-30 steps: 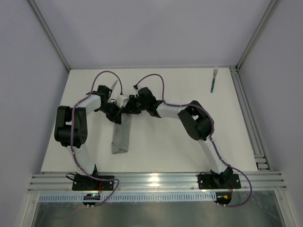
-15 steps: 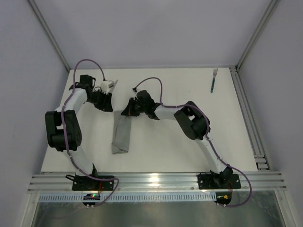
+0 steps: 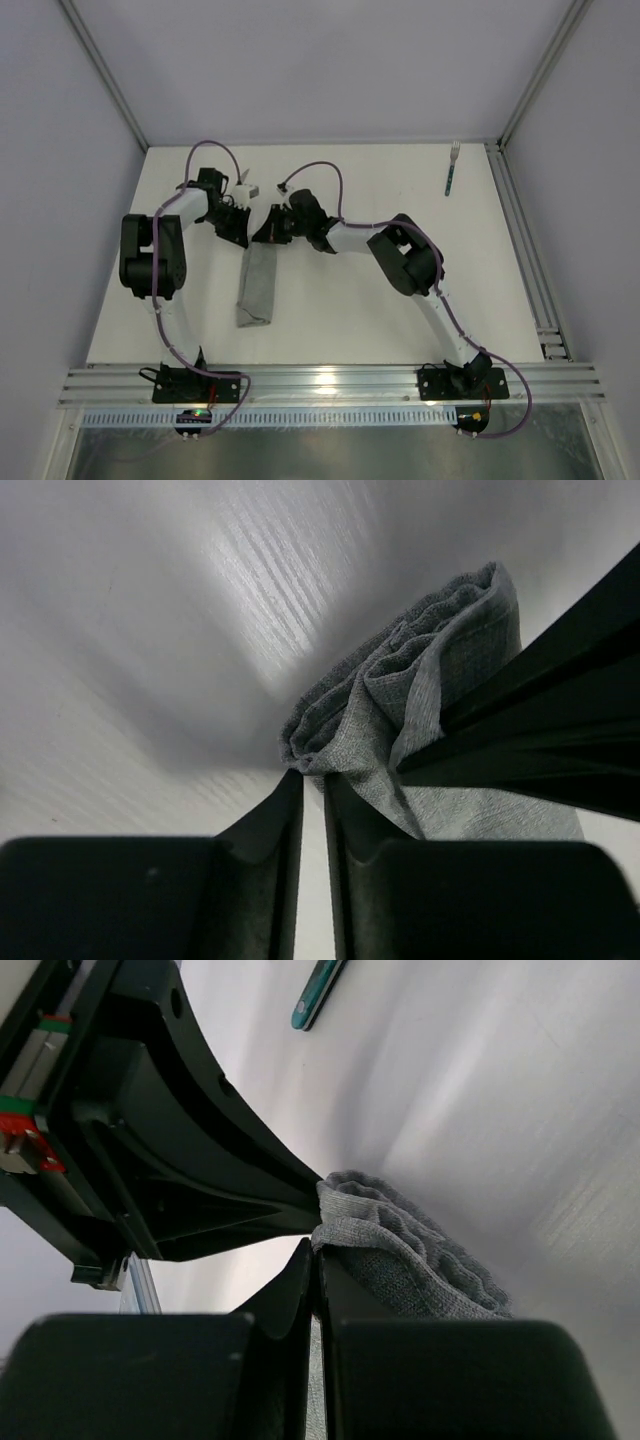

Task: Fold the napkin into a case and place the utensils inside
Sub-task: Smooth out the smaller rectangle-folded napkin at the center of the board.

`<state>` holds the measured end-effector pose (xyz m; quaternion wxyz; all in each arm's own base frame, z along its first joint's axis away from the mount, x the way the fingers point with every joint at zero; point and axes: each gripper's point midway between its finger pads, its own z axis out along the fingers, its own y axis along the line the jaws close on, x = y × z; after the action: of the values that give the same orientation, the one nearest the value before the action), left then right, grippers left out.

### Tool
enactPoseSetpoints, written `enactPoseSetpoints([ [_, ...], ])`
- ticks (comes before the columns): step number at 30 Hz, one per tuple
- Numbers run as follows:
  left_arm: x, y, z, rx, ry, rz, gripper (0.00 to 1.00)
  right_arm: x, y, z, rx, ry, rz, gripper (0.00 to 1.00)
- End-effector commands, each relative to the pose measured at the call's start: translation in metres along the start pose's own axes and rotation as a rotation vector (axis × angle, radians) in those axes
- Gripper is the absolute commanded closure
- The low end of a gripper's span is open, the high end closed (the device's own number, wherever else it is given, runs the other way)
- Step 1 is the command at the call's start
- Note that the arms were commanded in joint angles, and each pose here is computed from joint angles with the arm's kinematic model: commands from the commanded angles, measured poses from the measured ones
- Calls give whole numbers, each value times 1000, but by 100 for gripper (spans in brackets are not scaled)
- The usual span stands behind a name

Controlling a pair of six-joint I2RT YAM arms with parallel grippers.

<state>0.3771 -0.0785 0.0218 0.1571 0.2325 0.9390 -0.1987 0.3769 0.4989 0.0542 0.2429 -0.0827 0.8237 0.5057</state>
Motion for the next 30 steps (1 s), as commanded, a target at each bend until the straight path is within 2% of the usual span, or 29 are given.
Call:
enactPoseSetpoints([
  [1,-19,1,-4,-16,-69,2,91,-25,49,-5,-132,-60,-52,97],
  [4,-26,-2,0,-9,-94,8,97,-25,60,-3,-178,-65,-48,97],
  [7,-34,-12,1,27,-121,11,100,-23,50,3,-138,-64,-35,97],
  [16,-38,-13,4,33,-148,14,99,-5,-6,17,-1,-51,130,97],
  [23,-42,-13,-6,30,-168,8,86,-13,-18,12,99,-84,162,94],
  [30,-40,-14,-40,39,-201,-24,61,-15,-21,12,121,-92,186,92],
])
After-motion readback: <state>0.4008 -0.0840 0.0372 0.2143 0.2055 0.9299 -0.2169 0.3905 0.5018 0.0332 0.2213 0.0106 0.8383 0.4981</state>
